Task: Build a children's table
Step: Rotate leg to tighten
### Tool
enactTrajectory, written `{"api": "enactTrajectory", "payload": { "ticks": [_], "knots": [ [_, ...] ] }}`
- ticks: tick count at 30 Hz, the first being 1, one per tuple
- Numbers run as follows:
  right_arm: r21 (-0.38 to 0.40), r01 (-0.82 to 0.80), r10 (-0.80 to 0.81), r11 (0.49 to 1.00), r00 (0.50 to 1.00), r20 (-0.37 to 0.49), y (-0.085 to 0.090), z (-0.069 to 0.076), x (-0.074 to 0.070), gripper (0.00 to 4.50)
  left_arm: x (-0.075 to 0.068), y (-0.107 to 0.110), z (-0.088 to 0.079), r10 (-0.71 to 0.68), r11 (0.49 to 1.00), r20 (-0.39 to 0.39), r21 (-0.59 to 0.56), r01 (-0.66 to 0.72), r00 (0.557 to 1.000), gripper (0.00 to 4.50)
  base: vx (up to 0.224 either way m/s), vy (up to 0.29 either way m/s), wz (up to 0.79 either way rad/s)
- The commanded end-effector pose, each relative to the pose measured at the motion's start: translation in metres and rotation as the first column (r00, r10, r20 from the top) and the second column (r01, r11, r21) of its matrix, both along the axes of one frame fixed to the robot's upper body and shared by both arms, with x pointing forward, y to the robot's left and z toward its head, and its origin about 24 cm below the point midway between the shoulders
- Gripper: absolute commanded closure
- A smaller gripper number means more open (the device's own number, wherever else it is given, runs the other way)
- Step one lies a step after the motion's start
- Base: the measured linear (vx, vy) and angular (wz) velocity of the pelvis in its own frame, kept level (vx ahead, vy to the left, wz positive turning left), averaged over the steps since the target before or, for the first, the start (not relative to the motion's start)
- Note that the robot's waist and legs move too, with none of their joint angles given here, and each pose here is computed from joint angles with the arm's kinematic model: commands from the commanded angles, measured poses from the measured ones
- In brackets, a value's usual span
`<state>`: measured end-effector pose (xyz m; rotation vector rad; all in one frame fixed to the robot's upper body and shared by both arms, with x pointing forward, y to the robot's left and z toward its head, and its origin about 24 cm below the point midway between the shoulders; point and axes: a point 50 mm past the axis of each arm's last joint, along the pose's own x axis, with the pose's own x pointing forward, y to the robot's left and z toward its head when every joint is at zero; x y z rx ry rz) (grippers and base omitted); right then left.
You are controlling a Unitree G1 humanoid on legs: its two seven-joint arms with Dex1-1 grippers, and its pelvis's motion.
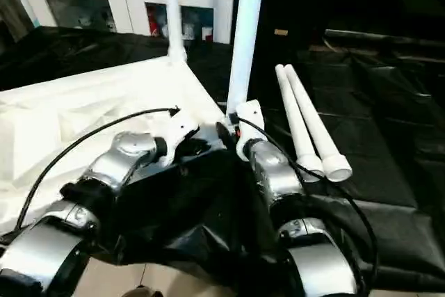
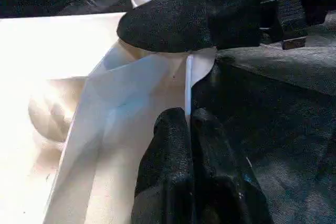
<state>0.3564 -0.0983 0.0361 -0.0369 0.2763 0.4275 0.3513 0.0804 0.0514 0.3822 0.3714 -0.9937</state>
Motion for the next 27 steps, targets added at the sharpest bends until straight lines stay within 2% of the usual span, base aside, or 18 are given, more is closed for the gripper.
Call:
{"api": "enactTrajectory", "payload": {
  "ticks": [1,3,4,5,8,11,12,15,16,19,26,27],
  "knots": [
    [0.03,-0.208,0.208,0.978,0.978,-0.013,0.042,-0.003,-0.011,1.22,0.002,-0.025,0.015,-0.044,0.997,0.078,-0.061,0.049,0.996,4.5,0.0,0.0,0.0],
    [0.058,-0.256,0.256,0.965,0.967,0.001,0.04,0.0,-0.011,1.06,0.0,-0.02,0.012,-0.065,0.996,0.076,-0.059,0.07,0.995,4.5,0.0,0.0,0.0],
    [0.055,-0.269,0.269,0.962,0.963,0.007,0.039,0.0,-0.011,0.99,-0.001,-0.018,0.012,-0.071,0.995,0.075,-0.058,0.075,0.995,4.5,0.0,0.0,0.0],
    [0.032,-0.313,0.312,0.949,0.95,0.019,0.035,0.001,-0.012,0.72,-0.003,-0.013,0.009,-0.092,0.994,0.067,-0.055,0.096,0.993,4.5,0.0,0.0,0.0],
    [0.019,-0.362,0.362,0.932,0.932,0.024,0.031,0.002,-0.015,0.57,-0.006,-0.007,0.007,-0.116,0.992,0.059,-0.053,0.119,0.992,4.5,0.0,0.0,0.0],
    [0.025,-0.421,0.42,0.907,0.907,0.024,0.027,0.002,-0.018,0.57,-0.009,-0.002,0.006,-0.145,0.988,0.052,-0.052,0.148,0.988,4.5,0.0,0.0,0.0],
    [0.04,-0.507,0.507,0.861,0.862,0.023,0.019,0.003,-0.025,0.57,-0.014,0.006,0.004,-0.192,0.98,0.039,-0.049,0.194,0.981,4.5,0.0,0.0,0.0],
    [0.026,-0.596,0.595,0.802,0.803,0.037,0.008,0.006,-0.032,0.57,-0.019,0.015,0.003,-0.25,0.967,0.025,-0.038,0.251,0.968,4.5,0.0,0.0,0.0],
    [0.025,-0.598,0.597,0.801,0.802,0.038,0.008,0.006,-0.032,0.57,-0.019,0.015,0.003,-0.252,0.967,0.025,-0.037,0.253,0.967,4.5,0.0,0.0,0.0],
    [0.032,-0.658,0.658,0.752,0.753,0.024,-0.003,0.008,-0.039,0.57,-0.027,0.026,0.002,-0.315,0.948,-0.006,-0.035,0.315,0.949,4.5,0.0,0.0,0.0],
    [0.056,-0.752,0.754,0.657,0.657,-0.016,-0.016,0.012,-0.052,0.57,-0.041,0.043,0.003,-0.418,0.909,-0.056,-0.041,0.416,0.907,4.5,0.0,0.0,0.0],
    [0.062,-0.765,0.767,0.641,0.641,-0.025,-0.017,0.012,-0.054,0.81,-0.044,0.046,0.003,-0.428,0.904,-0.069,-0.042,0.426,0.901,4.5,0.0,0.0,0.0]
  ]
}}
